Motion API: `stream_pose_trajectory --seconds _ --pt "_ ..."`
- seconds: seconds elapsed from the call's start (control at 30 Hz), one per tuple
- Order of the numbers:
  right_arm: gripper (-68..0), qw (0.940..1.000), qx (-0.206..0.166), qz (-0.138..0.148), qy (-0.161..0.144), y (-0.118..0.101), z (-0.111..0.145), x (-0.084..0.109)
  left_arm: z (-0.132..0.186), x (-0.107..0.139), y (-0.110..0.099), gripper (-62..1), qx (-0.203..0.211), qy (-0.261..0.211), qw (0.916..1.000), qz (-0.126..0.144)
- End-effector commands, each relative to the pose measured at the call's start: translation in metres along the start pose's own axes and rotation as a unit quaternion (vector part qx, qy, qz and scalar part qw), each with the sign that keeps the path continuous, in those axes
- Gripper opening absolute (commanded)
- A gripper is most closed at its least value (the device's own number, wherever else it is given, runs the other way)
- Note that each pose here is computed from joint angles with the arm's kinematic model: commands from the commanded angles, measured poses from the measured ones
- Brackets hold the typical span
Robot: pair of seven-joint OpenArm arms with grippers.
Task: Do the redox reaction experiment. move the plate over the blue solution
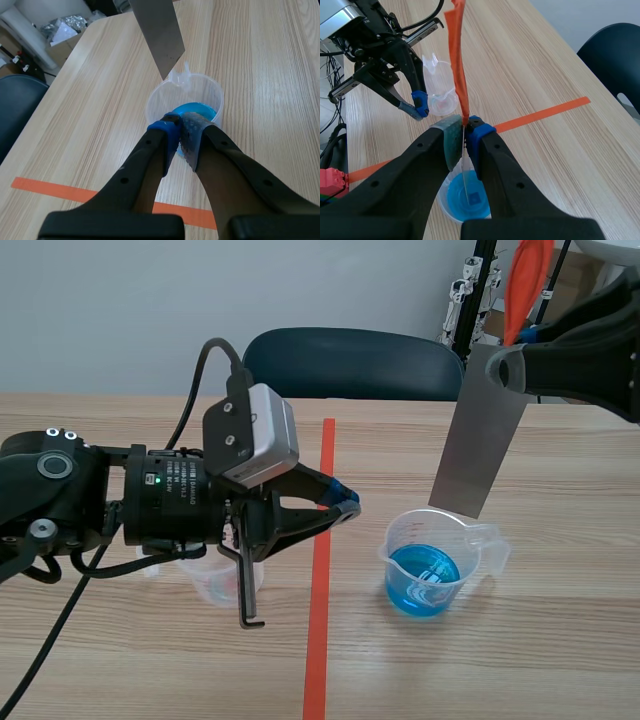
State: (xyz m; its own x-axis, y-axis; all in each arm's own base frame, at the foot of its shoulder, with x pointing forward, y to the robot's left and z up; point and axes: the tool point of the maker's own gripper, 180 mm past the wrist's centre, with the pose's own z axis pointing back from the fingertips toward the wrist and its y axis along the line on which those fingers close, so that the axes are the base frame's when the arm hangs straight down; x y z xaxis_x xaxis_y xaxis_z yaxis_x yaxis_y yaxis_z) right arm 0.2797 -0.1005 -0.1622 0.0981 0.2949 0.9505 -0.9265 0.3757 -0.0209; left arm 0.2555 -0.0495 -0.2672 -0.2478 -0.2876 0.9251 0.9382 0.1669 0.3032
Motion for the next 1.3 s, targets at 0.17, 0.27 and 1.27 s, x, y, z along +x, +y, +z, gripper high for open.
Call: stream_pose_trajectory --seconds 0.17,0.27,1.27 --pt "-66.9 0.9997 0.0 0.012 -0.02 -0.002 0.003 0.016 -0.005 -0.006 0.011 -56.9 0.024 -0.006 0.9995 0.019" --pt "-66.9 0.9997 0.0 0.012 -0.02 -0.002 0.003 0.016 -0.007 -0.014 0.011 -56.9 0.025 0.003 0.9993 0.029" --pt "-66.9 0.9997 0.0 0.011 -0.02 -0.002 0.002 0.016 -0.007 -0.015 0.017 -56.9 0.028 0.009 0.9993 0.024"
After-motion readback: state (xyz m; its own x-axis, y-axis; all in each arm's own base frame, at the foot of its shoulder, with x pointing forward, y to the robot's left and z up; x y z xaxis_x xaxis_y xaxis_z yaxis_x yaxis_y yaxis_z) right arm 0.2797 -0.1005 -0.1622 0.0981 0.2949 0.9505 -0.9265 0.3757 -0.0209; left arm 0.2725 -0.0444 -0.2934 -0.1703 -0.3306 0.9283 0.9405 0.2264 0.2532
